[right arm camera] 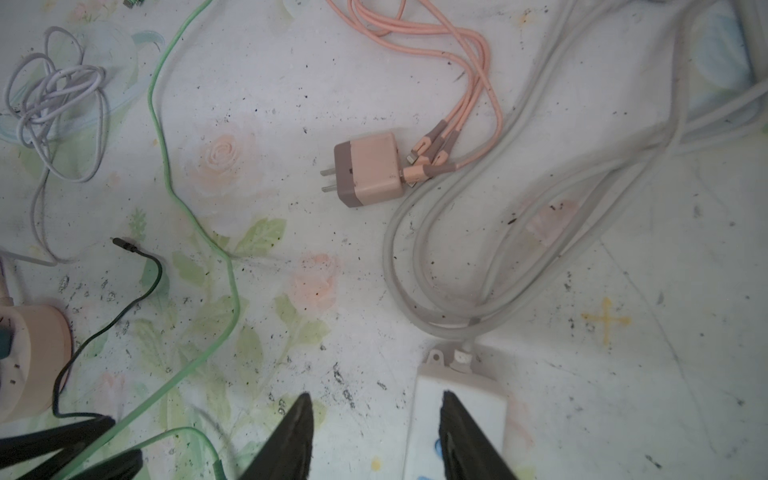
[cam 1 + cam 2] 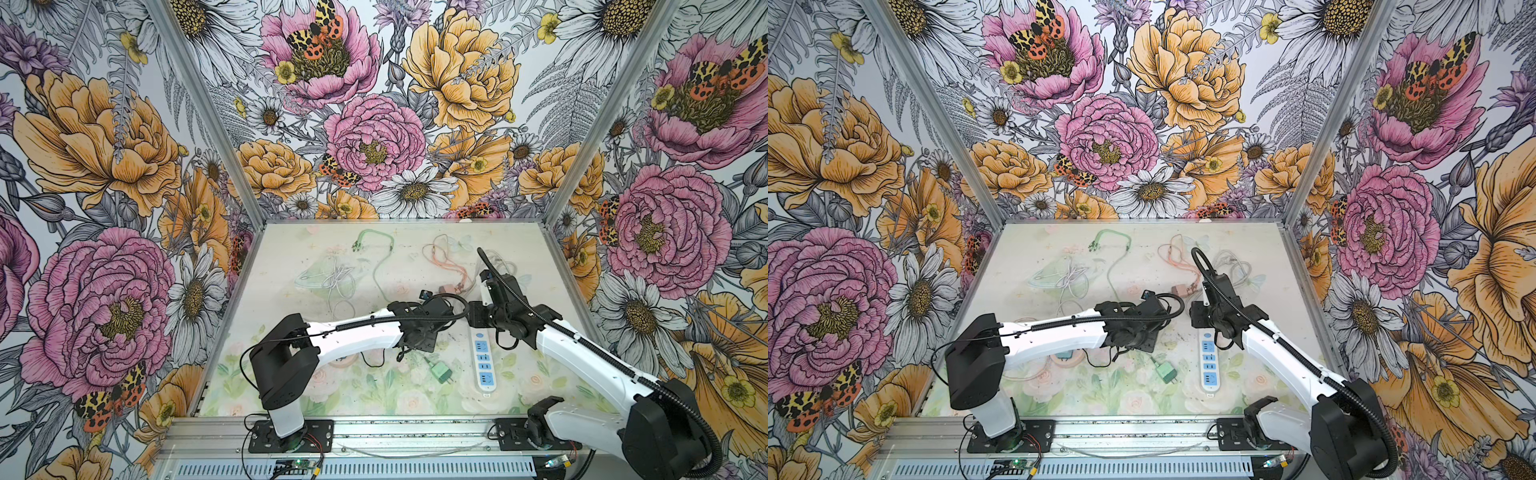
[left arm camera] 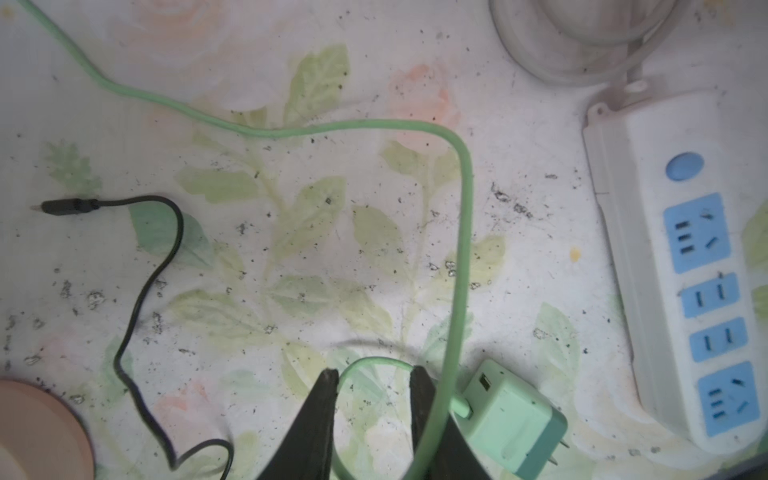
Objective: Insert the plug
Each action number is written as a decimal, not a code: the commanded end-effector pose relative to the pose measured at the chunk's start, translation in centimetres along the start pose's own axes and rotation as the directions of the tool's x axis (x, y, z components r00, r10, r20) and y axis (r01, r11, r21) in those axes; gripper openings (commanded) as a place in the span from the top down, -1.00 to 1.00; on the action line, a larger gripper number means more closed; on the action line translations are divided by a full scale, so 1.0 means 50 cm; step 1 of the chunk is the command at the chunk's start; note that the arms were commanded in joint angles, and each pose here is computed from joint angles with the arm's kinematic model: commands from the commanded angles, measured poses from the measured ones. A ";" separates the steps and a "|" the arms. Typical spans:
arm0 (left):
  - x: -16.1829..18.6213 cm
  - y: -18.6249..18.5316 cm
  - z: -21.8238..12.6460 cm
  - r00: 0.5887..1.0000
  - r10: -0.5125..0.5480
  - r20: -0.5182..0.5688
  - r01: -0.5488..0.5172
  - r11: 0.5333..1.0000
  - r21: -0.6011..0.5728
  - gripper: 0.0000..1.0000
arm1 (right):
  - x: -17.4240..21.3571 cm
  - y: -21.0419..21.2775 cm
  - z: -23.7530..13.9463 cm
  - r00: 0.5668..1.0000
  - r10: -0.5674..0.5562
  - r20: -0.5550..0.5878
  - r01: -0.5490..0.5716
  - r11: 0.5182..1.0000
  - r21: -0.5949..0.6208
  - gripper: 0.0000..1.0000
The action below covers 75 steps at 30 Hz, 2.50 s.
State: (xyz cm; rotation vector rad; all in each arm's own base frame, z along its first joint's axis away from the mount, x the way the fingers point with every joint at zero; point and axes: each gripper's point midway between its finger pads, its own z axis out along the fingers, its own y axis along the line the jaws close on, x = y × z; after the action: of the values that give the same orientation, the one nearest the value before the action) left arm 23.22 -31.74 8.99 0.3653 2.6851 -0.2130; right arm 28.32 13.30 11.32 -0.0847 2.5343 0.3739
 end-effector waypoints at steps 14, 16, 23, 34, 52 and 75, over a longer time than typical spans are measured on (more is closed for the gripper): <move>-0.057 0.063 0.111 0.983 -0.186 -0.006 0.184 0.971 0.154 0.34 | 0.005 -0.013 0.000 1.000 -0.008 0.008 0.007 0.999 0.039 -0.02; -0.072 0.060 0.114 0.985 -0.175 0.003 0.172 0.972 0.162 0.34 | 0.007 -0.016 0.001 1.000 -0.009 0.004 0.009 0.999 0.046 -0.02; -0.126 0.086 0.117 0.971 -0.237 0.025 0.225 0.948 0.223 0.18 | -0.005 -0.034 0.003 0.999 -0.031 0.020 0.029 0.995 0.100 -0.02; -0.202 0.088 -0.038 0.974 -0.177 0.141 0.100 0.896 0.433 -0.02 | -0.027 -0.037 0.017 0.999 -0.039 0.014 0.037 0.992 0.124 -0.03; -0.256 -0.052 -0.027 0.957 0.169 0.235 -0.264 0.844 0.467 0.00 | -0.087 -0.084 -0.039 0.990 -0.033 0.135 0.006 0.981 0.195 -0.16; -0.300 -0.068 0.273 0.897 0.402 0.186 -0.436 0.875 0.212 -0.19 | -0.033 -0.187 -0.043 0.967 0.201 0.153 -0.234 0.943 0.238 -0.45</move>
State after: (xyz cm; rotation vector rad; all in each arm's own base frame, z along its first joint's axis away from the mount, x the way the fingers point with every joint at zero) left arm 40.01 -40.90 4.10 0.9271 2.3933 -0.4379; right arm 30.30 3.47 12.21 0.2384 2.4419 0.0683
